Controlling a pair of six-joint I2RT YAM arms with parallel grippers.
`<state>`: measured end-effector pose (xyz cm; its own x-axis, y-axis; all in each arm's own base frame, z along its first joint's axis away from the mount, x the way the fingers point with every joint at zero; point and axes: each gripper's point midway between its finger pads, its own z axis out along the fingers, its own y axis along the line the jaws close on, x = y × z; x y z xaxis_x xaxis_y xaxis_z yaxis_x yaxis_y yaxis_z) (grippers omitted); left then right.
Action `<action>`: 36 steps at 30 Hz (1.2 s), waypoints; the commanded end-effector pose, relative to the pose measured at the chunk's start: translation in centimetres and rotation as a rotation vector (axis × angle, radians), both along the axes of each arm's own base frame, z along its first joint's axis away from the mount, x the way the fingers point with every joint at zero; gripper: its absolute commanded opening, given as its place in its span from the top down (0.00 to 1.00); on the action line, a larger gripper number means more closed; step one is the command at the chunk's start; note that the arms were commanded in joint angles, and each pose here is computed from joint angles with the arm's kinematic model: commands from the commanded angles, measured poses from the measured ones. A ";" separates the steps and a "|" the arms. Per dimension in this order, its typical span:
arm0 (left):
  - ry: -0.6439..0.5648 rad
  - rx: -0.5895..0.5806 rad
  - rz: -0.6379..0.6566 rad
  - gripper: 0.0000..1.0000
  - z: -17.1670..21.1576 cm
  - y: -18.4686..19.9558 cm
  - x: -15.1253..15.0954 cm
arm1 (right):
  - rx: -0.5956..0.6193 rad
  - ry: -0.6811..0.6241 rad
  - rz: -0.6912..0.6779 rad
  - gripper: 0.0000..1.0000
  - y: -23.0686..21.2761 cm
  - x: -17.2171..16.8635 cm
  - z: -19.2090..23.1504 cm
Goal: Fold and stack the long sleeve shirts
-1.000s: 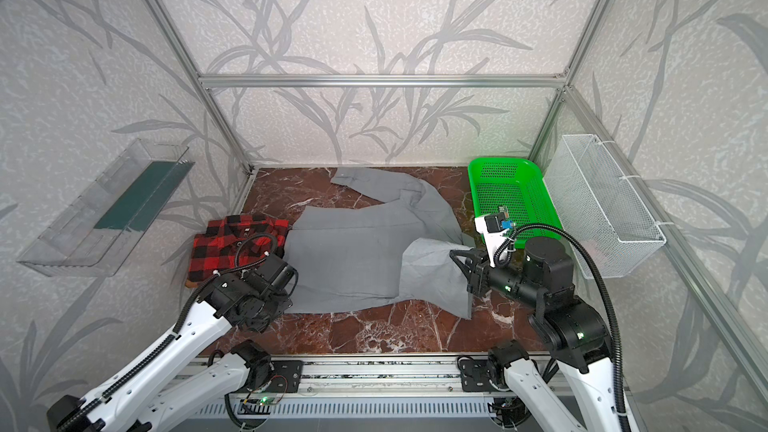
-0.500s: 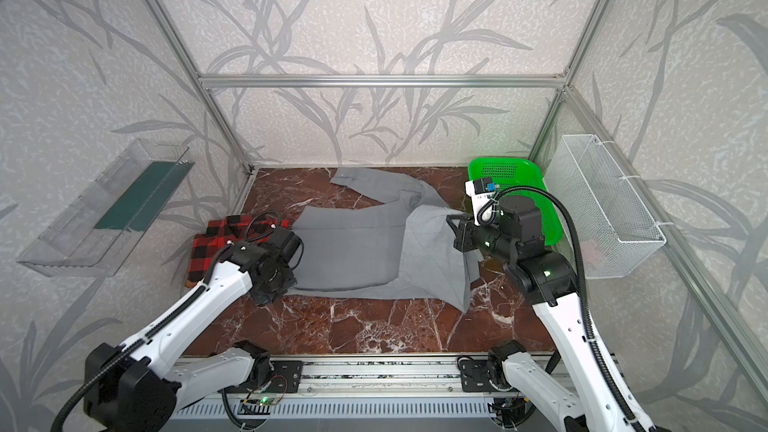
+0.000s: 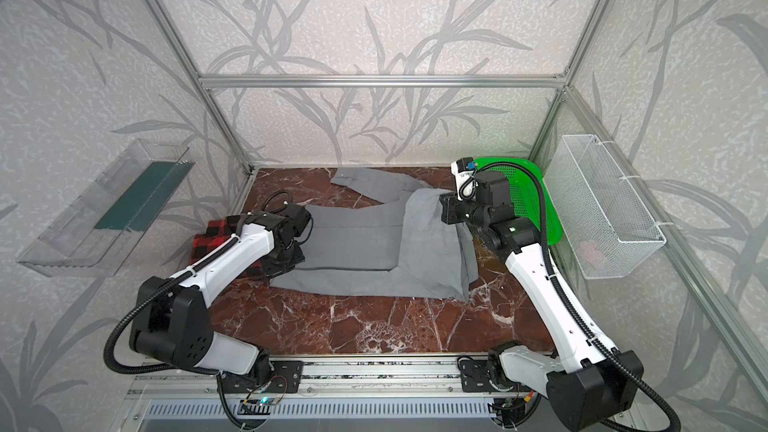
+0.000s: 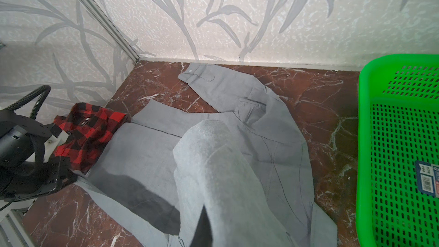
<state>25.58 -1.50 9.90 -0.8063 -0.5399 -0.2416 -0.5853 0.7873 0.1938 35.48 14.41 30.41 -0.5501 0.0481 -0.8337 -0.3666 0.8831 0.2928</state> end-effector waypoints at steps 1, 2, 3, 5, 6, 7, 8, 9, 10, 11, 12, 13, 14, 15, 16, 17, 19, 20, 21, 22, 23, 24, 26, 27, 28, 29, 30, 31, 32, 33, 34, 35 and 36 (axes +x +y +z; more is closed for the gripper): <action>0.021 0.052 -0.006 1.00 0.3 1.0 0.2 | 0.004 -0.085 -0.009 1.00 -0.3 1.9 1.5; 0.026 0.059 -0.004 1.00 0.1 1.3 0.3 | -0.002 -0.095 -0.017 1.00 -0.5 2.3 1.6; 0.030 0.057 -0.001 1.00 -0.1 1.4 0.5 | -0.010 -0.098 -0.022 1.00 -0.5 2.8 1.5; 0.044 0.058 0.004 1.00 -0.5 1.8 0.7 | -0.028 -0.085 -0.031 1.00 -0.8 3.9 0.9; 0.051 0.059 0.007 1.00 -0.7 1.9 0.8 | -0.038 -0.071 -0.039 1.00 -0.9 4.5 0.3; 0.053 0.056 0.010 1.00 -0.8 2.0 0.9 | -0.046 -0.054 -0.044 1.00 -0.9 5.0 -0.3; 0.056 0.050 0.006 1.00 -1.0 2.0 1.1 | -0.056 -0.038 -0.047 1.00 -0.9 5.3 -0.9; 0.056 0.050 0.007 1.00 -1.1 2.0 1.3 | -0.062 -0.028 -0.054 1.00 -0.9 5.7 -1.5; 0.056 0.047 0.007 1.00 -1.1 2.1 1.4 | -0.064 -0.021 -0.056 1.00 -0.9 5.9 -1.9; 0.055 0.042 0.004 1.00 -1.1 2.0 1.5 | -0.066 -0.017 -0.059 1.00 -0.9 6.1 -2.3; 0.053 0.039 0.004 1.00 -1.1 2.0 1.6 | -0.071 -0.008 -0.063 1.00 -0.9 6.4 -2.8; 0.050 0.036 0.001 0.99 -1.1 2.0 1.8 | -0.080 0.003 -0.067 1.00 -1.0 6.7 -3.3; 0.047 0.036 0.000 0.97 -1.0 2.0 2.0 | -0.090 0.011 -0.070 1.00 -1.1 7.0 -3.8; 0.046 0.038 -0.002 0.95 -0.9 2.0 2.1 | -0.098 0.018 -0.075 1.00 -1.1 7.3 -4.2; 0.044 0.038 -0.005 0.94 -0.8 2.0 2.3 | -0.101 0.022 -0.077 1.00 -1.1 7.5 -4.5; 0.045 0.038 -0.005 0.92 -0.8 2.1 2.4 | -0.106 0.028 -0.078 1.00 -1.1 7.7 -4.9; 0.047 0.038 -0.006 0.86 -0.7 2.1 2.6 | -0.118 0.038 -0.083 1.00 -1.1 8.2 -5.6; 0.048 0.039 -0.006 0.83 -0.6 2.2 2.6 | -0.127 0.046 -0.089 1.00 -1.2 8.4 -6.0; 0.044 0.037 -0.004 0.78 -0.5 2.3 2.8 | -0.134 0.048 -0.095 1.00 -1.3 8.7 -6.2; 0.040 0.034 0.001 0.76 -0.3 2.4 2.9 | -0.145 0.053 -0.104 1.00 -1.5 8.9 -6.6; 0.031 0.032 0.005 0.71 0.1 2.5 3.0 | -0.156 0.064 -0.115 1.00 -1.7 9.0 -7.1; 0.023 0.028 0.007 0.64 0.4 2.6 3.1 | -0.165 0.072 -0.123 1.00 -1.8 9.2 -7.4; 0.008 0.019 0.017 0.51 1.1 2.7 3.2 | -0.179 0.085 -0.139 1.00 -2.1 9.4 -8.0; -0.001 0.013 0.019 0.44 1.5 2.7 3.2 | -0.184 0.093 -0.142 1.00 -2.1 9.5 -8.2; -0.013 0.006 0.021 0.41 1.9 2.6 3.2 | -0.188 0.098 -0.142 1.00 -2.1 9.5 -8.3; -0.033 -0.007 0.023 0.37 2.4 2.5 3.2 | -0.192 0.104 -0.146 1.00 -2.1 9.4 -8.4; -0.051 -0.017 0.026 0.33 2.8 2.4 3.2 | -0.194 0.104 -0.146 1.00 -2.1 9.3 -8.4; -0.074 -0.031 0.025 0.32 3.2 2.2 3.3 | -0.191 0.101 -0.150 1.00 -2.0 9.2 -8.2; -0.095 -0.045 0.021 0.32 3.6 2.0 3.3 | -0.182 0.098 -0.146 1.00 -1.7 9.0 -8.0; -0.108 -0.055 0.019 0.31 3.9 1.9 3.4 | -0.178 0.088 -0.143 1.00 -1.4 8.8 -7.6; -0.124 -0.075 0.010 0.31 4.2 1.6 3.4 | -0.183 0.072 -0.140 1.00 -1.1 8.4 -7.1; -0.138 -0.092 -0.006 0.30 4.4 1.3 3.5 | -0.198 0.054 -0.132 1.00 -0.6 7.9 -6.8; -0.151 -0.106 -0.015 0.30 4.5 1.1 3.5 | -0.213 0.043 -0.122 1.00 -0.1 7.4 -6.6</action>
<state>29.15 0.16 13.19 -0.7706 -0.5651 -0.2946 -0.6086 0.7897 0.0770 43.83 13.27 20.64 -0.6558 -0.0348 -0.7541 -0.2188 0.9648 0.1458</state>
